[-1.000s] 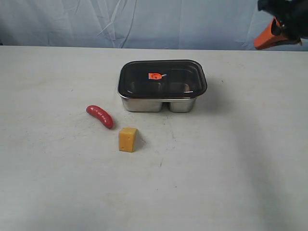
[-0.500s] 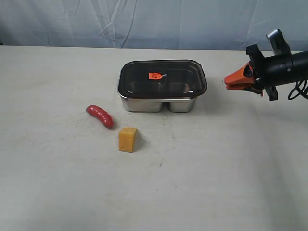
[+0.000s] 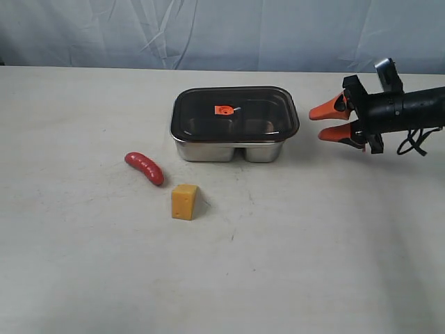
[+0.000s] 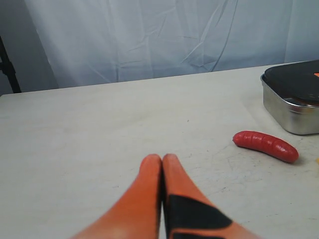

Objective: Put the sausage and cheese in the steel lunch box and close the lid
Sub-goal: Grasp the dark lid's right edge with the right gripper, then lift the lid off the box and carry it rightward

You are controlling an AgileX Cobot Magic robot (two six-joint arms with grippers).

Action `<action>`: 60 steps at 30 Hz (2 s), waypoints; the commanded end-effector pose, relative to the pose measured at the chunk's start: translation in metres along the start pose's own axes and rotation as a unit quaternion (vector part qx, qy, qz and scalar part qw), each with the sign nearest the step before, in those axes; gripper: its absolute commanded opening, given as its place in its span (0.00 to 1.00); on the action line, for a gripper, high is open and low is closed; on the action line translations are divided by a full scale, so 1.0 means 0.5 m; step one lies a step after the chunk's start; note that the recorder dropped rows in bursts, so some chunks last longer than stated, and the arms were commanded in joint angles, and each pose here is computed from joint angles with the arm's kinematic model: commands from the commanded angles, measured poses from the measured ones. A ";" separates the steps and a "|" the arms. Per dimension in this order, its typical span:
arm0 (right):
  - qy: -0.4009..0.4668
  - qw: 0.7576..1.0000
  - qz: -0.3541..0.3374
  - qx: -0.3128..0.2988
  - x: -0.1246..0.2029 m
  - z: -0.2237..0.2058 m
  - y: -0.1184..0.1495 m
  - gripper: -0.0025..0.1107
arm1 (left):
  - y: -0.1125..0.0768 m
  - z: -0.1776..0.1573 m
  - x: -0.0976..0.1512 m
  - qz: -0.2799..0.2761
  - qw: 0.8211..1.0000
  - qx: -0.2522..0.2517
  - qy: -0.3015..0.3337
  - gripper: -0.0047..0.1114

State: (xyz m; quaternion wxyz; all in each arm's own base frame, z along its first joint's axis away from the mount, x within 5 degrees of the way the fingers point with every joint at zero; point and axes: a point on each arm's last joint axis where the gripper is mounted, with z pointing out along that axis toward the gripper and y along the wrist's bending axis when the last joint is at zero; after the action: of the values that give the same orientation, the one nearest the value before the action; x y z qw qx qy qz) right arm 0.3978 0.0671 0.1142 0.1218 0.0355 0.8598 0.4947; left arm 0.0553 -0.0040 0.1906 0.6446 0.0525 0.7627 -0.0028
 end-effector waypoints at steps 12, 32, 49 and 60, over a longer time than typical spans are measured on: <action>-0.019 0.999 -0.032 -0.007 0.011 0.064 0.043 0.51 | 0.000 0.000 -0.002 -0.004 1.000 0.000 -0.009 0.04; 0.015 0.998 -0.039 -0.042 0.028 0.077 0.065 0.02 | 0.000 0.000 -0.002 -0.004 1.000 0.000 -0.009 0.04; 0.007 0.984 -0.129 -0.124 0.028 -0.002 0.198 0.02 | 0.000 0.000 -0.002 -0.004 1.000 0.000 -0.009 0.04; -0.098 0.850 -0.452 0.251 0.088 -0.262 0.377 0.01 | 0.000 0.000 -0.002 -0.004 1.000 0.000 -0.009 0.04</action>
State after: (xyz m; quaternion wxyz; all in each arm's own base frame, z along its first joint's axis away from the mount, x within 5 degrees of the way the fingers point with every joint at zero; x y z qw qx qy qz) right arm 0.3286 0.0690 0.3100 0.3543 -0.2636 0.8614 0.2510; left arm 0.0553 -0.0040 0.1906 0.6446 0.0525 0.7627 -0.0028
